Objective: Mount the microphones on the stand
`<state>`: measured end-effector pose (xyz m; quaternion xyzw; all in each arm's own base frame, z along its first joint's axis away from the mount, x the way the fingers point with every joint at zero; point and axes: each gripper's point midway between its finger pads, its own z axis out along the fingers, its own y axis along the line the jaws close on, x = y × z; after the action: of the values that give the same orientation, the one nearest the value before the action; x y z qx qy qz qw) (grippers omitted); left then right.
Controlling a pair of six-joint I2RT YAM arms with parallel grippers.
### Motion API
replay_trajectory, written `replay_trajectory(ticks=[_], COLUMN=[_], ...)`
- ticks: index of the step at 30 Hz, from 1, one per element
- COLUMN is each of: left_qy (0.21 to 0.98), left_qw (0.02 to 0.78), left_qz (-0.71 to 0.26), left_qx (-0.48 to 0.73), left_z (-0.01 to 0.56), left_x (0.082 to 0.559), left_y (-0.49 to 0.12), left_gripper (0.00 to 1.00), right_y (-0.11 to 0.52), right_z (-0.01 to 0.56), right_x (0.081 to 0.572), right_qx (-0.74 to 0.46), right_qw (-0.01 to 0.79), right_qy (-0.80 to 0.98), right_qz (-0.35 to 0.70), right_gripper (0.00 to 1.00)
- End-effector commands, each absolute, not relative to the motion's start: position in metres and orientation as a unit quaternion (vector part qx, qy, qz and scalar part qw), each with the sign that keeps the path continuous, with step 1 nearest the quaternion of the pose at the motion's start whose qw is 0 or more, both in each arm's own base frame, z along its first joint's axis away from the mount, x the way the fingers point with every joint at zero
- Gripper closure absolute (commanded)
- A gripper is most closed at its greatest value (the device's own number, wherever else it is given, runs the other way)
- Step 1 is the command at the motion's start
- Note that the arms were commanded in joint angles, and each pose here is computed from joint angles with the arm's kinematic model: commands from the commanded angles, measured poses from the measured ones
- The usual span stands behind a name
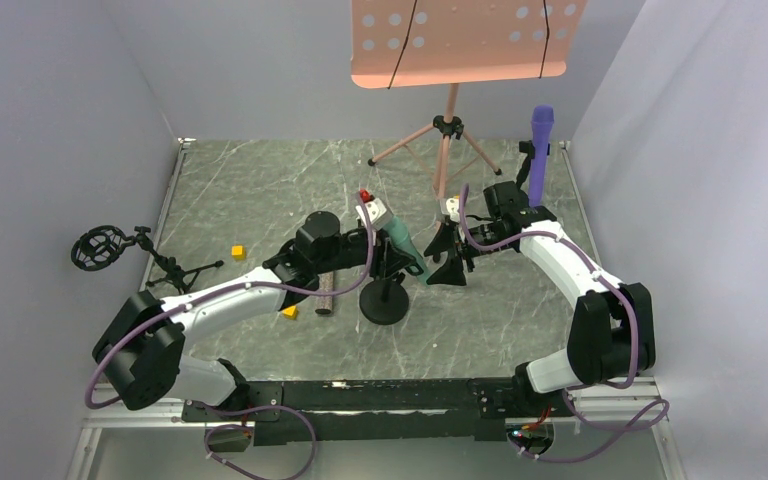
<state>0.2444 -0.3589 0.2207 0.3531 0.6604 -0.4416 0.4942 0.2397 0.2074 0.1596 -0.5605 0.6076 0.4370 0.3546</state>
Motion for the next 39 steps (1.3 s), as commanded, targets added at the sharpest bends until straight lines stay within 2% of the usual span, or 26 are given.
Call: replay_trajectory(ticks=[1,2,5,9,12,19,25,29,33,36,39], left_qy=[0.739,0.739,0.728,0.714,0.705,0.682,0.683,0.713,0.734,0.745,0.746], left_qw=[0.454,0.460,0.481,0.498,0.508,0.545,0.592,0.589,0.569,0.552,0.555], left_qz=[-0.373,-0.371,-0.376,-0.386,-0.390,-0.380,-0.329,-0.294,-0.310,-0.336,-0.347], left_qx=[0.331,0.325,0.311,0.305,0.304,0.306,0.272,0.241,0.203,0.168,0.125], left_z=[0.175,0.179,0.197,0.216,0.227,0.250,0.260,0.243,0.223,0.206,0.197], left_x=[0.256,0.258,0.259,0.255,0.251,0.240,0.229,0.214,0.193,0.180,0.176], left_y=[-0.341,-0.339,-0.336,-0.332,-0.328,-0.308,-0.259,-0.220,-0.199,-0.192,-0.182], left_gripper=[0.61,0.50,0.32,0.17,0.10,0.03,0.01,0.01,0.01,0.01,0.01], right_y=[0.211,0.211,0.211,0.210,0.211,0.215,0.229,0.242,0.252,0.257,0.262], right_z=[0.174,0.174,0.173,0.172,0.173,0.181,0.197,0.194,0.190,0.190,0.186], right_x=[0.235,0.235,0.234,0.235,0.234,0.233,0.245,0.245,0.242,0.237,0.230], right_qx=[-0.574,-0.574,-0.573,-0.572,-0.572,-0.561,-0.560,-0.578,-0.589,-0.594,-0.597], right_qw=[0.380,0.380,0.379,0.378,0.378,0.385,0.397,0.376,0.363,0.355,0.343], right_qy=[0.575,0.575,0.576,0.577,0.576,0.569,0.564,0.560,0.552,0.545,0.542], right_qz=[0.442,0.443,0.444,0.444,0.446,0.462,0.459,0.460,0.465,0.473,0.481], right_gripper=[0.25,0.25,0.25,0.25,0.25,0.21,0.17,0.17,0.17,0.22,0.31])
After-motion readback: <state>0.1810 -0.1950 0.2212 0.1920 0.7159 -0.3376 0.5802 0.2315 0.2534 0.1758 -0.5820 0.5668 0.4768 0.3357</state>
